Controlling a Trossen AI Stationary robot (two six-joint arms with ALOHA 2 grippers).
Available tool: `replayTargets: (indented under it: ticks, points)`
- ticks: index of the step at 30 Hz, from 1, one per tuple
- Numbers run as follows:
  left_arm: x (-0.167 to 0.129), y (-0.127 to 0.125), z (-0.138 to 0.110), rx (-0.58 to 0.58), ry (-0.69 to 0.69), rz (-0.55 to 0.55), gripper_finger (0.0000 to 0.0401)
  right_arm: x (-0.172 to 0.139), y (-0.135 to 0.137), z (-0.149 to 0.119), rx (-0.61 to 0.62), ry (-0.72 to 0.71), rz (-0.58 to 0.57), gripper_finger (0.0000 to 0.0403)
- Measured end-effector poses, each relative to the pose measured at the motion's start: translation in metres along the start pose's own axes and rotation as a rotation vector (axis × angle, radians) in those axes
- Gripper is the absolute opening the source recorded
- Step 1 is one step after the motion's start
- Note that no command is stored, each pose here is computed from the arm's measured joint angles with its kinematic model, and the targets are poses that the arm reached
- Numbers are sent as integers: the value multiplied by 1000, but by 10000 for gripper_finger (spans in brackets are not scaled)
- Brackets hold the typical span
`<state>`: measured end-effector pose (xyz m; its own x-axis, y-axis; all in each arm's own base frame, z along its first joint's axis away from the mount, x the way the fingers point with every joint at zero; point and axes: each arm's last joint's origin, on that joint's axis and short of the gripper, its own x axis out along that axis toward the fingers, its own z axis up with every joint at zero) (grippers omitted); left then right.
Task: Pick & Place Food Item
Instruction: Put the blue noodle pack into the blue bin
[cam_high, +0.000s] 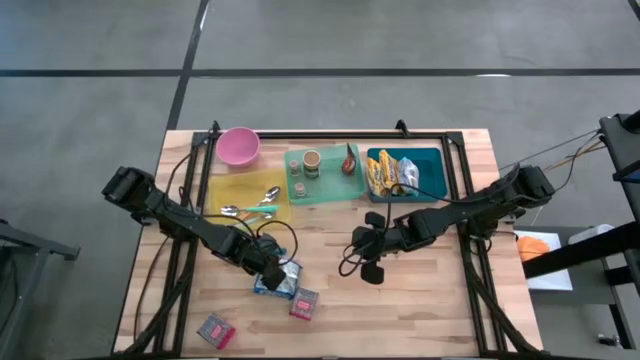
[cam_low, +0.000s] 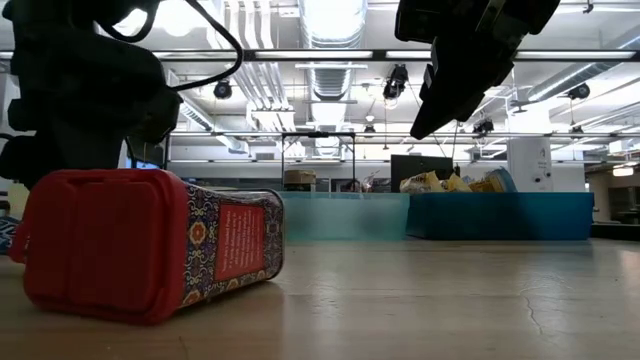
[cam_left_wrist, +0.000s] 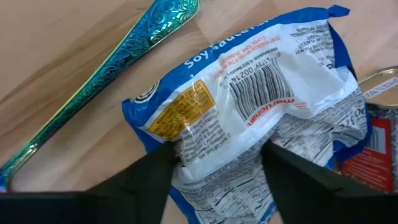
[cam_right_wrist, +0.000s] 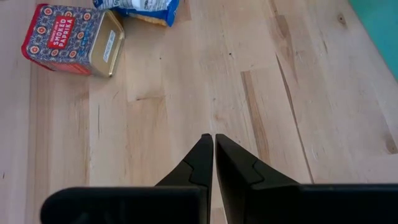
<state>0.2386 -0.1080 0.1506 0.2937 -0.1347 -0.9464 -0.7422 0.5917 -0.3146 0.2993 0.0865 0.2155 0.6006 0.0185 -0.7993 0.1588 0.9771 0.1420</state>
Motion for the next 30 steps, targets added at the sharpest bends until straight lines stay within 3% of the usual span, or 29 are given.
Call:
replayTargets:
  ticks: [16, 30]
  points:
    - [-1, -4, 0, -59, 13, -36, 14, 0, 0, 0, 0, 0, 0, 17]
    - [0, -7, 0, -110, 27, -79, 27, 0, 0, 0, 0, 0, 0, 17]
